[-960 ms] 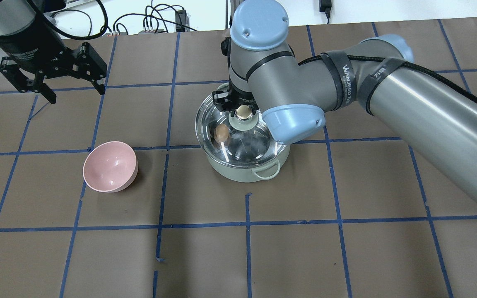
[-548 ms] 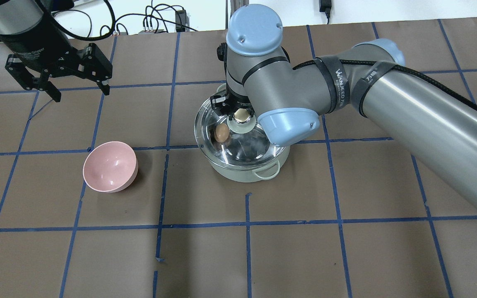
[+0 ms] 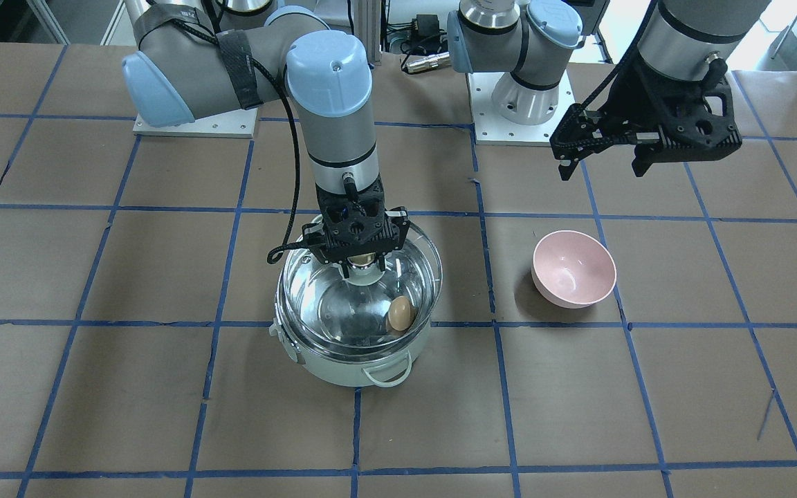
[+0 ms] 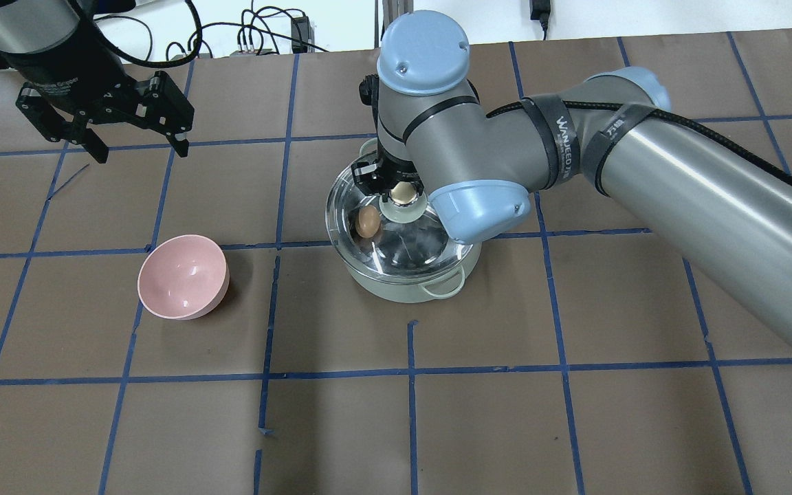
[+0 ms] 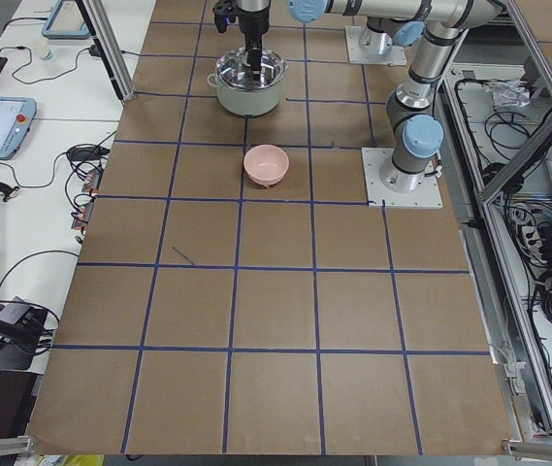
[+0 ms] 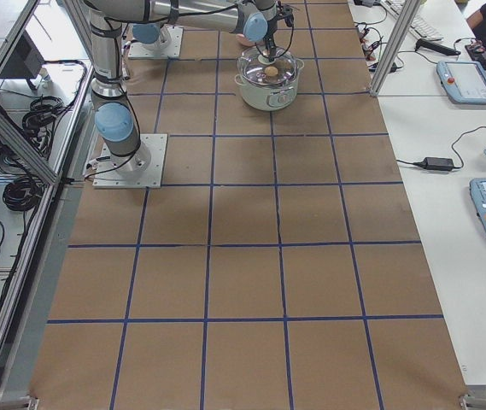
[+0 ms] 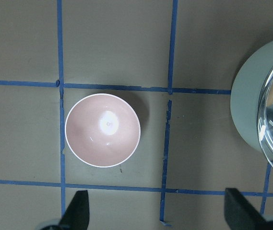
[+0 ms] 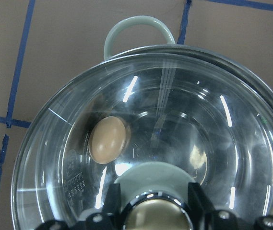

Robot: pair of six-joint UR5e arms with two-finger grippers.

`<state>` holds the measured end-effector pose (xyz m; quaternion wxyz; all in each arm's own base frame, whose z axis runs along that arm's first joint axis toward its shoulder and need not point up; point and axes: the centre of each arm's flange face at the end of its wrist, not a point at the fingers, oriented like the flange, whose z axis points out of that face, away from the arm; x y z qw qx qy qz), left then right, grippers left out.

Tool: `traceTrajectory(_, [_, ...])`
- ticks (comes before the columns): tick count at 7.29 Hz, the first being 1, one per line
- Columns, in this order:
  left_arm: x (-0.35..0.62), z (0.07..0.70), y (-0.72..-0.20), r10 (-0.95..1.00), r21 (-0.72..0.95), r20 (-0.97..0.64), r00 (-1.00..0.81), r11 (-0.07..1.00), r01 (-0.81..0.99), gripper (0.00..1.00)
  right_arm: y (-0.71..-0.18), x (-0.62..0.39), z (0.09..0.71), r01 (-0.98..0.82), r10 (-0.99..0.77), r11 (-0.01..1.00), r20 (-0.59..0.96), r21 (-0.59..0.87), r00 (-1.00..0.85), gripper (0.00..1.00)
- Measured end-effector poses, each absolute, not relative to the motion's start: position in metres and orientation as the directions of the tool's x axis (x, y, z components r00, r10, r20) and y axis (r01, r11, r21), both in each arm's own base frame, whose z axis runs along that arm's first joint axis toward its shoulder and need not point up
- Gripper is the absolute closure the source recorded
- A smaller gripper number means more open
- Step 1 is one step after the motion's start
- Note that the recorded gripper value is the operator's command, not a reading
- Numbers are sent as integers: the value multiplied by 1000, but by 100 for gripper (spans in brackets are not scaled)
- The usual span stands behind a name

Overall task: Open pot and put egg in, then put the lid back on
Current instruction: 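Lower the glass lid onto the pot with the right gripper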

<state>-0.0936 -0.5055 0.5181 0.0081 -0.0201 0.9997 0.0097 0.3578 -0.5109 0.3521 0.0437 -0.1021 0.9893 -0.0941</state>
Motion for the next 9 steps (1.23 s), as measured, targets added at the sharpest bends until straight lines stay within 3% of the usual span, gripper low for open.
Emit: traceTrajectory(9, [-100, 515, -512, -39, -23, 24, -999, 999, -39, 0, -522, 352, 346, -234, -251, 949, -58, -211, -966, 54])
